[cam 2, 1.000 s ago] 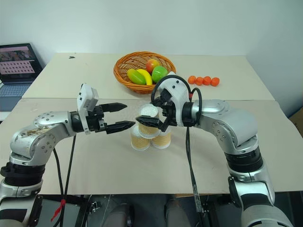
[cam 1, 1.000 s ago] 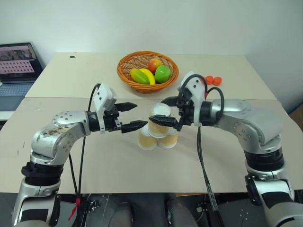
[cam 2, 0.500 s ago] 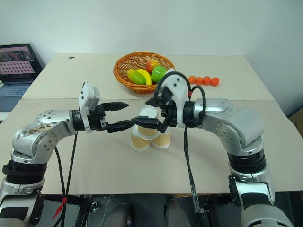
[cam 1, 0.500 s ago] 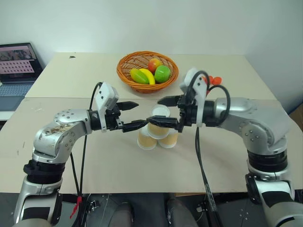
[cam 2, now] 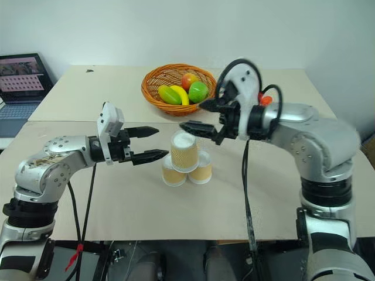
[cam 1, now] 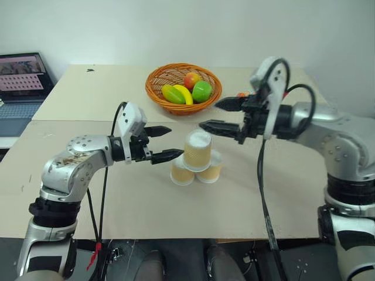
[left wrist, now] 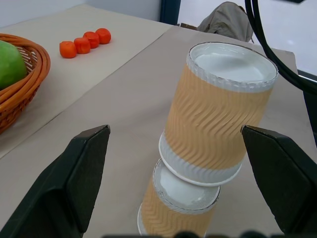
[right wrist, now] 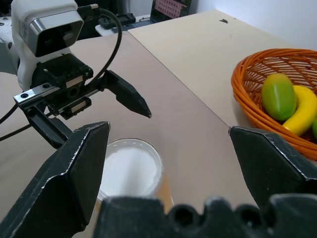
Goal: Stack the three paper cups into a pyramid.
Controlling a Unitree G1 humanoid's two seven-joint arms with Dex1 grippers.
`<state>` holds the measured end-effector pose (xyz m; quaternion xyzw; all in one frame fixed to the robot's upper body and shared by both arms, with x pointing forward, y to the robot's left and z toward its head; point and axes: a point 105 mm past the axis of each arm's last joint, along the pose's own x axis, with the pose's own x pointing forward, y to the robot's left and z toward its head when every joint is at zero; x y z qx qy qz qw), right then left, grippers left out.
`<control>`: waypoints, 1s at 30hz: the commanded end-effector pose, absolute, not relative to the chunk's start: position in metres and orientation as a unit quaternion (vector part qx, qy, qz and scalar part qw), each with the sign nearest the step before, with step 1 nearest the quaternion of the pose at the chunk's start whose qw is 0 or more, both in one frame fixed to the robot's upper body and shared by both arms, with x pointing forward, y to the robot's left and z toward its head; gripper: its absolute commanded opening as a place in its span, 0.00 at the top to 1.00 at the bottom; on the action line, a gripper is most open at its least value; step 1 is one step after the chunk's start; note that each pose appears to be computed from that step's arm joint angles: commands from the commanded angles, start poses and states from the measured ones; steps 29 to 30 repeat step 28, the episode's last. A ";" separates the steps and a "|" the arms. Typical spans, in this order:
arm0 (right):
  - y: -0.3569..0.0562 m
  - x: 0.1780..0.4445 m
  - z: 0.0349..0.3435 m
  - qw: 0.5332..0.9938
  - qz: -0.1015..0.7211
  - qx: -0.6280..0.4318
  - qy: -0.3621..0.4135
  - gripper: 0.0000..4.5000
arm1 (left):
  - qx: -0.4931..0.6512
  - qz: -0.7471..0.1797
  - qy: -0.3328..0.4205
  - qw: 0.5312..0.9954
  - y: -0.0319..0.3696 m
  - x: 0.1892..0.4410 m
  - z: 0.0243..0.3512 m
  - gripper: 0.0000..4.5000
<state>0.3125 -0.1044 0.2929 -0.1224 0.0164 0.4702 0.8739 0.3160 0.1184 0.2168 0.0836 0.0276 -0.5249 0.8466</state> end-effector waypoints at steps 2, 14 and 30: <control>-0.156 0.307 0.319 0.900 0.411 -0.143 -0.019 0.01 | 0.073 -0.489 -0.006 0.869 0.140 0.322 0.248 0.00; -0.237 0.303 0.232 0.944 0.275 -0.177 0.036 0.01 | 0.073 -0.329 0.023 0.941 0.203 0.338 0.212 0.00; -0.245 0.310 0.203 0.969 0.214 -0.125 0.022 0.01 | 0.062 -0.251 0.023 0.966 0.227 0.325 0.170 0.00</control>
